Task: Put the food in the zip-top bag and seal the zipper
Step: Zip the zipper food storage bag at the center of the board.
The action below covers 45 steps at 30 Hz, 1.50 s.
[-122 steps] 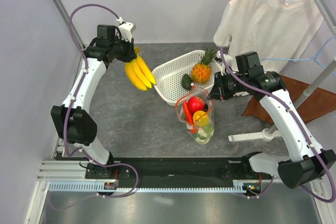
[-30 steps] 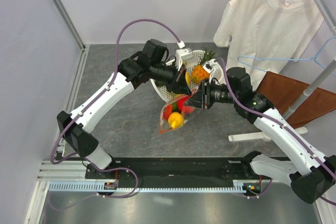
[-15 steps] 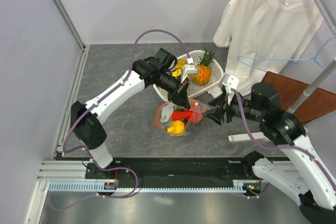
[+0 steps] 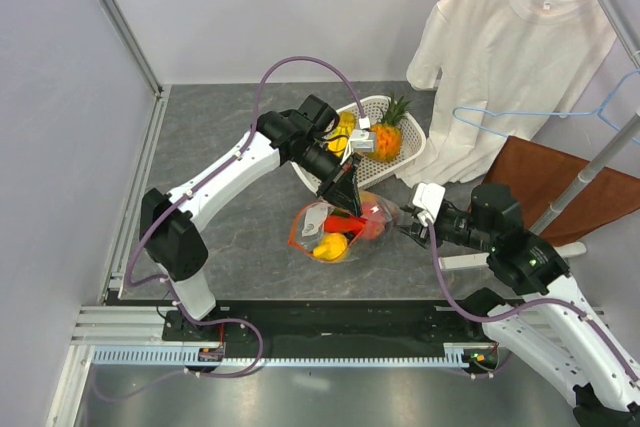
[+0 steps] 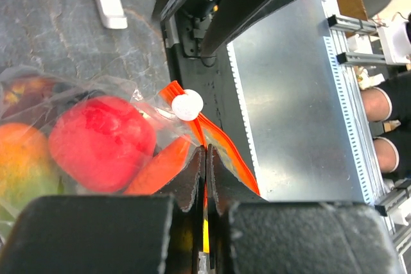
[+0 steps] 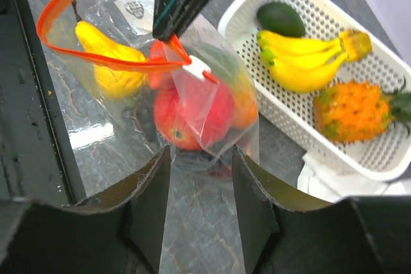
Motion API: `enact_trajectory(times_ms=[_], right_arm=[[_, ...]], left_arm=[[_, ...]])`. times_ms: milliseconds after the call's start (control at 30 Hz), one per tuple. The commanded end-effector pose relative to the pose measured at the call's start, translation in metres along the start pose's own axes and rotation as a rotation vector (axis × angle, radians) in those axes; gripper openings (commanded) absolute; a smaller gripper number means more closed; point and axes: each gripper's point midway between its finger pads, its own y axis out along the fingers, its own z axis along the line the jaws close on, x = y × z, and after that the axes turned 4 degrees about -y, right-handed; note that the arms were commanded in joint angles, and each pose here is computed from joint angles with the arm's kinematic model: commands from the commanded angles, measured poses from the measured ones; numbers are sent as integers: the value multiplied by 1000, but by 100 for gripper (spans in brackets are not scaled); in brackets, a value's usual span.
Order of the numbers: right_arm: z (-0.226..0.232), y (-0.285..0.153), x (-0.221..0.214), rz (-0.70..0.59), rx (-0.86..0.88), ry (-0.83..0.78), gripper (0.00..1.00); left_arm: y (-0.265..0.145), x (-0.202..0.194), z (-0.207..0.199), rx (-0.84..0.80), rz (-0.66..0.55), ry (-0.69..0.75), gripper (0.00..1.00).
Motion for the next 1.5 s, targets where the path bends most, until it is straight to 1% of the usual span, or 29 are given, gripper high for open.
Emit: enact_trajectory(times_ms=[0, 200, 600, 633, 667, 733, 767, 833, 867, 967, 1100, 1167, 1200, 1233, 1267, 1300, 1367, 1400, 1467], right_arm=[[3, 13, 29, -150, 78, -158, 50], [14, 29, 36, -218, 179, -155, 51], [3, 50, 25, -213, 148, -129, 50], [4, 51, 24, -213, 151, -122, 49], [4, 51, 25, -222, 153, -121, 44], [5, 50, 27, -232, 153, -117, 40], [6, 50, 29, -240, 160, -119, 33], [8, 49, 28, -237, 168, -112, 23], [9, 48, 28, -234, 171, -111, 15], [11, 45, 29, -236, 177, -116, 0], [12, 39, 32, -235, 173, -125, 0], [15, 37, 27, -214, 181, -119, 0], [16, 37, 24, -204, 185, -117, 9], [18, 37, 21, -194, 195, -111, 22], [21, 39, 14, -169, 210, -92, 53], [21, 40, 11, -159, 211, -83, 63], [16, 45, 6, -133, 189, -50, 72], [15, 46, 6, -131, 185, -44, 73], [11, 50, 14, -172, 177, -66, 73]], left_arm=[[-2, 17, -24, -111, -54, 127, 2], [-3, 15, -29, -131, -60, 151, 2], [-3, 11, -39, -188, -75, 157, 2], [-3, 11, -40, -190, -76, 157, 2], [-2, 10, -38, -188, -74, 149, 2], [-2, 10, -38, -190, -74, 146, 2], [-2, 10, -38, -189, -73, 146, 2], [-2, 10, -34, -180, -69, 145, 2], [-1, 9, -32, -171, -62, 141, 2], [-1, 9, -28, -163, -58, 139, 2], [-2, 11, -26, -156, -60, 143, 2], [-4, 15, -29, -160, -72, 158, 2], [-5, 17, -30, -159, -75, 168, 2], [-5, 18, -31, -162, -77, 175, 2], [-6, 19, -32, -163, -79, 179, 2], [-6, 19, -33, -164, -79, 177, 2], [-6, 18, -35, -172, -81, 186, 2], [-6, 17, -36, -176, -81, 186, 2], [-6, 13, -38, -198, -77, 179, 2]])
